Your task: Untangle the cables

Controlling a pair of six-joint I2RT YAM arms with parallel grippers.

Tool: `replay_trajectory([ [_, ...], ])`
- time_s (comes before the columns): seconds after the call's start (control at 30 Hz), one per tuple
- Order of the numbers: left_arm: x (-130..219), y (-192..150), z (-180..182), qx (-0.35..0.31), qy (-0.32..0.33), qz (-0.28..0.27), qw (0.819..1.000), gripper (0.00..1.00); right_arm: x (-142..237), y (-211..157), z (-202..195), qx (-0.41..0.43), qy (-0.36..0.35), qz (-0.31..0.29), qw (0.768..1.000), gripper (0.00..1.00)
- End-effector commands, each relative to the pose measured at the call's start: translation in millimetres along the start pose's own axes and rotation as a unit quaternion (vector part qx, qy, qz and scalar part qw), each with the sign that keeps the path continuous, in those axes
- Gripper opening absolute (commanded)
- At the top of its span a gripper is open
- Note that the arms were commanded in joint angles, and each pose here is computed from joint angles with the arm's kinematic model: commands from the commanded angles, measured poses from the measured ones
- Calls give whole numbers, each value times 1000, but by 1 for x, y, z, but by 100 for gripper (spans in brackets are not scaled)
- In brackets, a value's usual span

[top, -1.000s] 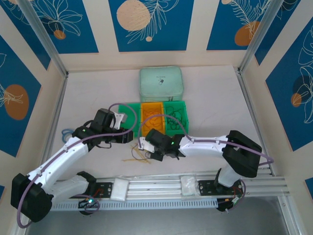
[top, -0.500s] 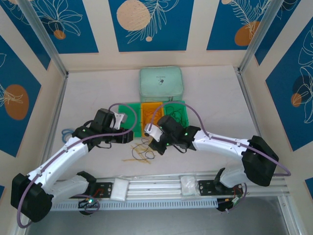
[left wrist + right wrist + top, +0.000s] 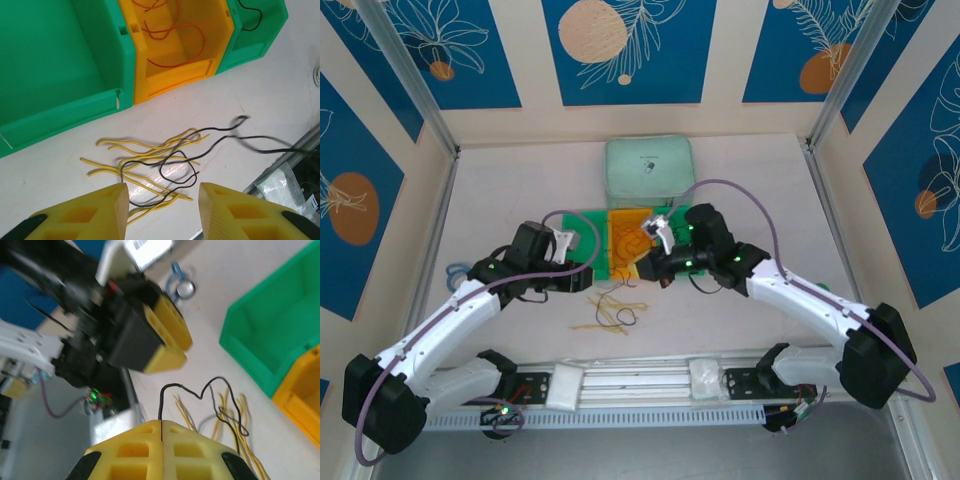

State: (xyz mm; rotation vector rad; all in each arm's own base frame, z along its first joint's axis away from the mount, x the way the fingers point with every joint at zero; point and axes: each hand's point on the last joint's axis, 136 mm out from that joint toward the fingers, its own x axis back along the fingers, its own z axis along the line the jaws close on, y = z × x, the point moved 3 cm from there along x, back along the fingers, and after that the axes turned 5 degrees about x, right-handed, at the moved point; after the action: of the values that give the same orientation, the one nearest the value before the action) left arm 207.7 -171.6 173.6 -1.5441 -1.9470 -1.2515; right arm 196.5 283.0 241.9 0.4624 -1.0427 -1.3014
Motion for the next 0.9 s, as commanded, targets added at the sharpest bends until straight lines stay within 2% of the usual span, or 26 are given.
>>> replay_trajectory([
  [0.0,1,4,-2,-9,-12,-9,1000,41,21,18,21,-26,60,-44,997,0],
  [0.4,3,9,-5,-11,-15,-13,1000,41,92,69,49,27,4,-151,988,0],
  [0.87,1,13,-9,-11,-19,-9,1000,41,165,106,69,81,-90,-255,959,0],
])
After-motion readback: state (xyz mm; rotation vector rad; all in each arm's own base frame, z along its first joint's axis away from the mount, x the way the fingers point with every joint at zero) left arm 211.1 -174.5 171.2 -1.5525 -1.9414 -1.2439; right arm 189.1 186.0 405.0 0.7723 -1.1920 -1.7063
